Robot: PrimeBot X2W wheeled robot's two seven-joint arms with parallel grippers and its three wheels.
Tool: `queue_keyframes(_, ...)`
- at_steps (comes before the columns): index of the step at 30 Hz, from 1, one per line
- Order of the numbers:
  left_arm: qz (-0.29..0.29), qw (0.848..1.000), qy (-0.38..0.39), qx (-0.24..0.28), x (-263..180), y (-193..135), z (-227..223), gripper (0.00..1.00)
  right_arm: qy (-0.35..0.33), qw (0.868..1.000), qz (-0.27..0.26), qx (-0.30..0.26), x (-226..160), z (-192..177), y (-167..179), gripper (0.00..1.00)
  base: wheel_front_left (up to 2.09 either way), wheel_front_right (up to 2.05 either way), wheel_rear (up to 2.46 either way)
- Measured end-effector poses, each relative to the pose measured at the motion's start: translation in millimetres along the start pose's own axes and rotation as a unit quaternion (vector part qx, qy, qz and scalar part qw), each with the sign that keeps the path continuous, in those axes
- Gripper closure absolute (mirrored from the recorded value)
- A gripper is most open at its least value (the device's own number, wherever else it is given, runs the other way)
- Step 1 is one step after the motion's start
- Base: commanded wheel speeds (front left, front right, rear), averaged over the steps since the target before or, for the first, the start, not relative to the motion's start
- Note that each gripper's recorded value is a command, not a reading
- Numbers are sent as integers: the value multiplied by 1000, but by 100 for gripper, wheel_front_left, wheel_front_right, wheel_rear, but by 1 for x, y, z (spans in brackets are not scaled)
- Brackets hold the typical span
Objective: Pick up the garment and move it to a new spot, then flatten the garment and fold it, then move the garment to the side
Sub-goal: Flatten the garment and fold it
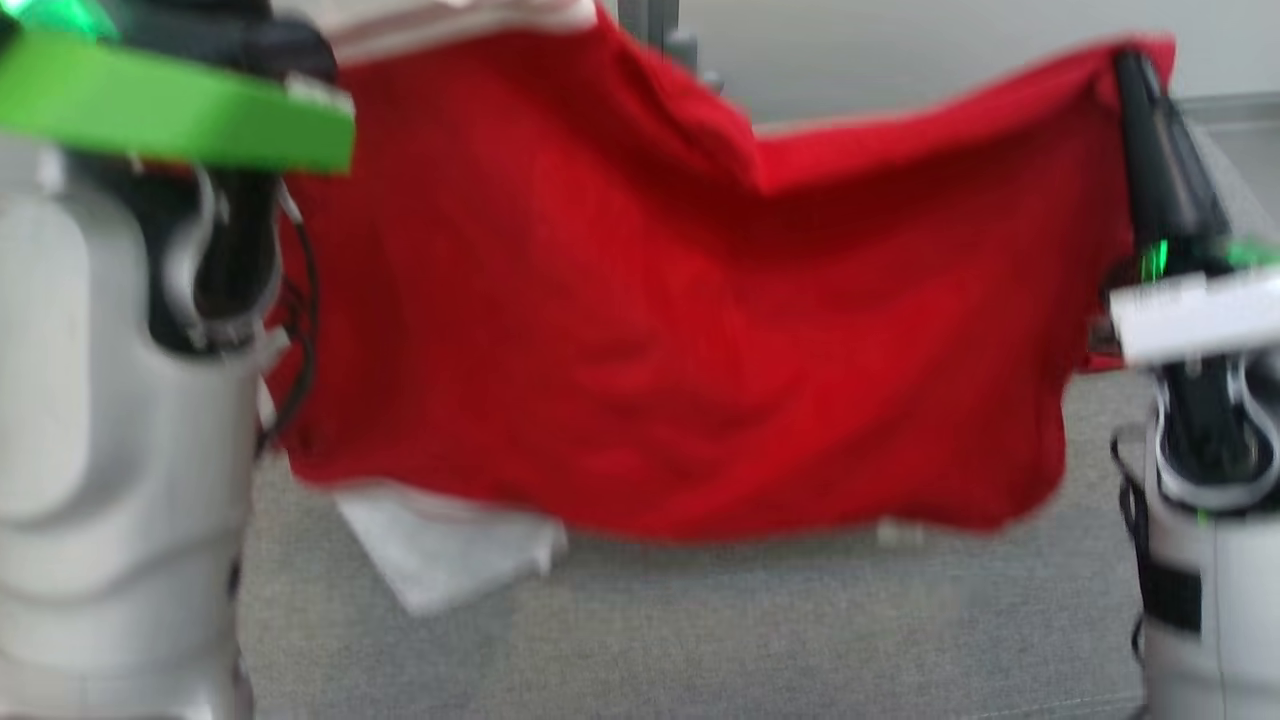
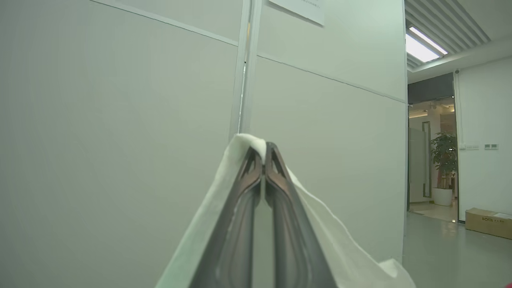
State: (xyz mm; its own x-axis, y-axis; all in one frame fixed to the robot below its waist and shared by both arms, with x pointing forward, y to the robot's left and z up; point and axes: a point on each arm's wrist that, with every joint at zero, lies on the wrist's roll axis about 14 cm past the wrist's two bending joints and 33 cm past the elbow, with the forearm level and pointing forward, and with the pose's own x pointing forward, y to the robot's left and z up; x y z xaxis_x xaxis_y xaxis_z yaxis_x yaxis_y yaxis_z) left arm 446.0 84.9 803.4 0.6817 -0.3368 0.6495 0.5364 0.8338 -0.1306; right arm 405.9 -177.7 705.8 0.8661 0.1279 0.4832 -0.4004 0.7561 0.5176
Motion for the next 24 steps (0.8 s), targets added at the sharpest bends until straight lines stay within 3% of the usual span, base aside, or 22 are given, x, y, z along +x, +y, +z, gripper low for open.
queue_keyframes(4, 23, 999, -3, 29, 47, 34, -8, 100, -2, 1000, 10, -27, 69, -6, -9, 100, 0, 0, 0)
queue_keyframes(9, 64, 992, -35, 104, 98, 84, -2, 100, -21, 998, 11, -62, 152, -16, -19, 100, 0, 0, 0)
queue_keyframes(13, 60, 985, -59, 153, 131, 96, -7, 100, -41, 996, 12, -81, 199, -25, -26, 100, 0, 0, 0)
queue_keyframes(16, 66, 983, -64, 159, 143, 107, -24, 100, -48, 995, -6, -89, 220, -39, -46, 100, 0, 0, 0)
queue_keyframes(20, 93, 987, -18, 127, 132, 138, -89, 100, -12, 996, -42, -81, 227, -93, -86, 100, 0, 0, 0)
queue_keyframes(24, 153, 983, 75, 72, 71, 190, -192, 100, 84, 991, -85, -57, 201, -196, -138, 100, 0, 0, 0)
